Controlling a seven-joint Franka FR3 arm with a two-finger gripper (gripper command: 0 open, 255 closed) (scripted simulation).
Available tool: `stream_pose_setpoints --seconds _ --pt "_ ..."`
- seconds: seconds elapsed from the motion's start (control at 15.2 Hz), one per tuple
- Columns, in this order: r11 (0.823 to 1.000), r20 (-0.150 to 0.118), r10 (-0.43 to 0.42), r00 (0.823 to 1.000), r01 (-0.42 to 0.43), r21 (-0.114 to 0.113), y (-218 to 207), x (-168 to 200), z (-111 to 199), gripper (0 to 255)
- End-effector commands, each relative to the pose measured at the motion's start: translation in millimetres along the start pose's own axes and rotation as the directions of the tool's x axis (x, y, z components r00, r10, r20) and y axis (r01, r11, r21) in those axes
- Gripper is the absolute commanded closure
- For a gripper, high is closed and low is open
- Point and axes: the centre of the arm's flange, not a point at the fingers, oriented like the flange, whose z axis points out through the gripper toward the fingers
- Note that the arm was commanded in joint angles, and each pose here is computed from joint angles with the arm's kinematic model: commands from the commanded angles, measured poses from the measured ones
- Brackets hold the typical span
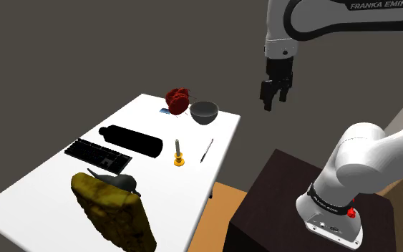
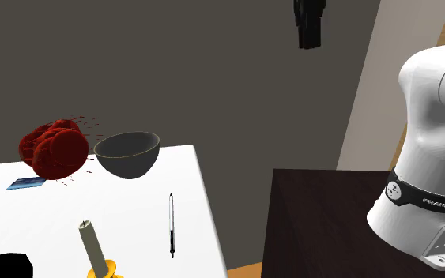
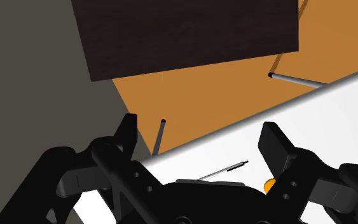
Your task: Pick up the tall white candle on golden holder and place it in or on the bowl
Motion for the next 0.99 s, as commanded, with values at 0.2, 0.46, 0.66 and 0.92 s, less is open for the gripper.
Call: stream_pose_setpoints --seconds 0.2,0.46,0.66,0.92 --pt "1.0 -0.057 0.011 0.998 -0.011 -0.002 -25 11 24 0" --pt "1.0 -0.133 0.025 0.991 -0.026 -0.003 -58 27 56 0" --pt "0.999 -0.189 0.035 0.981 -0.037 -0.003 -83 41 79 0" --pt "0.999 -0.263 0.049 0.964 -0.051 -0.003 -116 63 108 0"
